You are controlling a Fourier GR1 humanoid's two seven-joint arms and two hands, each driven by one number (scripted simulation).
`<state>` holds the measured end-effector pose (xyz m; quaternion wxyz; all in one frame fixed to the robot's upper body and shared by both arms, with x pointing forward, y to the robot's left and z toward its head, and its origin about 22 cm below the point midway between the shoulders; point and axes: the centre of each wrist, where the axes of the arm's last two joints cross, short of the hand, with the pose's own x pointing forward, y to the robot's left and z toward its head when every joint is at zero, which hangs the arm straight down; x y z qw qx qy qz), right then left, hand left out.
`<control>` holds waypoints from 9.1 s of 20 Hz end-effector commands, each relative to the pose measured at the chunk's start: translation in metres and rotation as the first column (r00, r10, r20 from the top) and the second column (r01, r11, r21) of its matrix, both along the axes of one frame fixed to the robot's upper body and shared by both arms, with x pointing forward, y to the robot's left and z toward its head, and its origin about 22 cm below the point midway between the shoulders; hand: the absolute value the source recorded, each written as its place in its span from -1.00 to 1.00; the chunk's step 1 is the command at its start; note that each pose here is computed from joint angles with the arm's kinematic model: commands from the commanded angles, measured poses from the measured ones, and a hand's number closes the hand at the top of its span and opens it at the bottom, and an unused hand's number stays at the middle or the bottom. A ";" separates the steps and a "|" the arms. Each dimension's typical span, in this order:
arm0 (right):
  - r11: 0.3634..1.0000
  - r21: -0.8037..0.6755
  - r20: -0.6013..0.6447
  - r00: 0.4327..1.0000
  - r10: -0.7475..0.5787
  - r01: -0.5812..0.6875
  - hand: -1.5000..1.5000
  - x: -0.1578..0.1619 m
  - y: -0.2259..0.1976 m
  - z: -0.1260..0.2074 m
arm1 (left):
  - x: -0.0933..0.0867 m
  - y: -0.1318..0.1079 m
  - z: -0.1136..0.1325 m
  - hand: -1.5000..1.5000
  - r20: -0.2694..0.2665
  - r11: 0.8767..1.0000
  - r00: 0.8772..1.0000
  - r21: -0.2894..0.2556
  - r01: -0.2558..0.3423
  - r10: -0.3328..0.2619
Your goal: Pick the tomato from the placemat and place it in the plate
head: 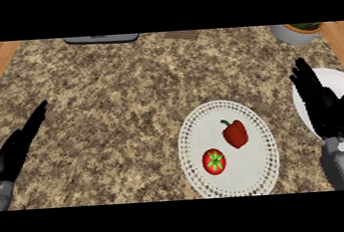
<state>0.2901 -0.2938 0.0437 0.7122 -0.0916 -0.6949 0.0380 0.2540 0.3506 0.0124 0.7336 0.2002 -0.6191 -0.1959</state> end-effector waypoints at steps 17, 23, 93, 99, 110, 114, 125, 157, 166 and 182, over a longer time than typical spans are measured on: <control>0.582 -0.202 0.235 0.537 0.810 -0.788 -1.00 0.017 0.014 -0.062 | 0.036 -0.087 0.004 0.00 0.025 0.915 0.997 -0.399 -0.052 0.068; 0.474 -0.375 0.123 0.464 0.877 -0.796 -1.00 0.032 -0.002 -0.056 | 0.033 -0.079 0.014 0.00 0.020 0.927 0.997 -0.370 -0.063 0.076; 0.420 -0.795 -0.251 0.868 0.428 -0.437 1.00 -0.009 0.076 -0.056 | 0.016 -0.048 0.004 0.00 -0.009 0.920 0.993 -0.376 -0.114 0.119; 0.569 -0.821 0.207 0.948 0.241 0.035 1.00 -0.017 0.048 0.005 | 0.017 -0.058 -0.003 0.00 -0.013 0.914 0.992 -0.386 -0.122 0.127; 0.627 -0.698 0.330 0.933 -0.145 0.345 1.00 -0.055 -0.011 0.040 | 0.041 -0.062 0.020 0.00 0.006 0.921 0.994 -0.379 -0.095 0.105; 0.663 -0.641 0.330 0.919 -0.217 0.387 1.00 -0.025 -0.057 0.054 | 0.039 -0.067 0.007 0.00 0.004 0.916 0.996 -0.392 -0.081 0.090; 0.568 -0.741 0.240 0.931 -0.275 0.359 1.00 -0.011 -0.154 0.004 | 0.030 -0.075 0.016 0.00 -0.005 0.915 0.997 -0.396 -0.076 0.080; 0.998 -0.048 0.195 0.980 -0.029 0.039 -1.00 -0.034 -0.253 0.020 | 0.031 -0.066 0.010 0.00 0.018 0.921 0.996 -0.381 -0.079 0.093; 0.995 -0.064 0.243 0.968 -0.064 0.082 -1.00 -0.064 -0.280 0.018 | 0.017 -0.064 0.005 0.00 0.002 0.920 0.997 -0.385 -0.075 0.082; 0.975 -0.165 0.185 0.976 -0.119 0.150 -1.00 -0.096 -0.307 0.028 | 0.033 -0.065 0.011 0.00 0.020 0.922 0.997 -0.383 -0.058 0.071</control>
